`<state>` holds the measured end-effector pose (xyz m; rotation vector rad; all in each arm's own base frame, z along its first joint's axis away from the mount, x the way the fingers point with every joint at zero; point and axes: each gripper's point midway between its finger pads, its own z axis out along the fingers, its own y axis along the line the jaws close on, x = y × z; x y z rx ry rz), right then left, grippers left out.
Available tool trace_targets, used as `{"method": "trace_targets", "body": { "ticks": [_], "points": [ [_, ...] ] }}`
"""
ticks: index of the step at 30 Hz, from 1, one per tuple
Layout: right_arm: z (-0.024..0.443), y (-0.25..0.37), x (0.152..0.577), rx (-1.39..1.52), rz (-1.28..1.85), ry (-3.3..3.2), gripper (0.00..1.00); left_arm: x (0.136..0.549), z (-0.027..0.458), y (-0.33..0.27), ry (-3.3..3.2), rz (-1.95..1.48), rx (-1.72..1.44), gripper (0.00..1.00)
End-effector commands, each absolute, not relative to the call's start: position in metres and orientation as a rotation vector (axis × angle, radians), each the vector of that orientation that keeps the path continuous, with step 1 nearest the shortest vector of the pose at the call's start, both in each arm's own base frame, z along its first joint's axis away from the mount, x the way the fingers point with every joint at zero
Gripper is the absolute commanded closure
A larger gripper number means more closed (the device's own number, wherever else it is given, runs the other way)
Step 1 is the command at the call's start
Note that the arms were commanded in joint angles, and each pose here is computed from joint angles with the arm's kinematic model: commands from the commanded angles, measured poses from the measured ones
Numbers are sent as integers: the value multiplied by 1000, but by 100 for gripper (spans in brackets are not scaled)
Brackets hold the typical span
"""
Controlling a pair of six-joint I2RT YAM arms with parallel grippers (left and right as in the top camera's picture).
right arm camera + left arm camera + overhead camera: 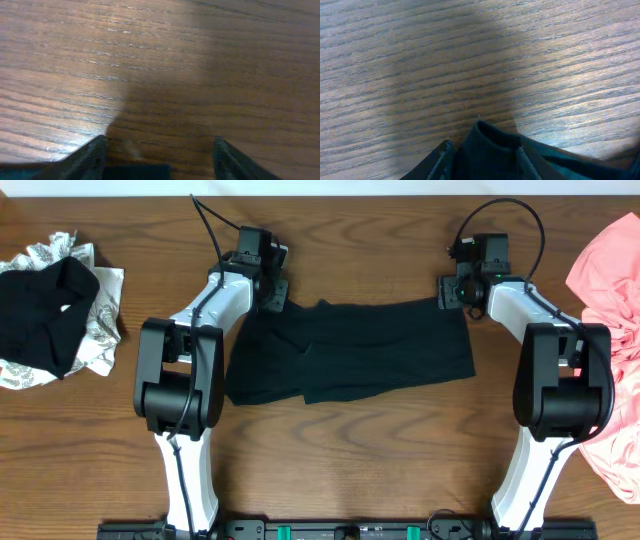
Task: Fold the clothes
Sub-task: 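Release the shirt and hold both grippers above its top corners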
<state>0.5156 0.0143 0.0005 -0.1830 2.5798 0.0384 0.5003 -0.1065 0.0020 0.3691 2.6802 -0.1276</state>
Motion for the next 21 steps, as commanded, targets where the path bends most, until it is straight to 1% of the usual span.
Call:
{"method": "trace_targets", "body": {
  "ticks": [1,2,3,4,5,6,7,8,10,16,21],
  "points": [
    [-32,13,500,-199,42,2668,53,490,-26,-100,2751,-106,374,64],
    [-32,13,498,-200,42,2673,60,490,-26,-100,2751,-106,374,65],
    [-33,14,497,-201,43,2678,63,490,-26,-100,2751,-106,374,66],
    [-33,14,496,-201,44,2682,63,490,-26,-100,2751,-106,374,66],
    [-34,14,495,-201,43,2687,60,490,-26,-100,2751,-106,374,66],
    [-34,13,494,-206,37,2691,53,490,-26,-100,2751,-106,374,66],
    [-34,12,493,-217,26,2696,42,490,-26,-100,2751,-106,374,66],
    [-35,9,493,-221,7,2699,26,490,-26,-100,2751,-106,374,66],
    [-35,2,492,-212,-53,2707,18,490,-26,-100,2751,-106,374,66],
    [-21,-4,488,-235,-99,2728,17,490,-26,-100,2751,-106,374,66],
    [7,4,488,-245,-35,2715,16,490,-26,-100,2751,-105,374,65]
  ]
}}
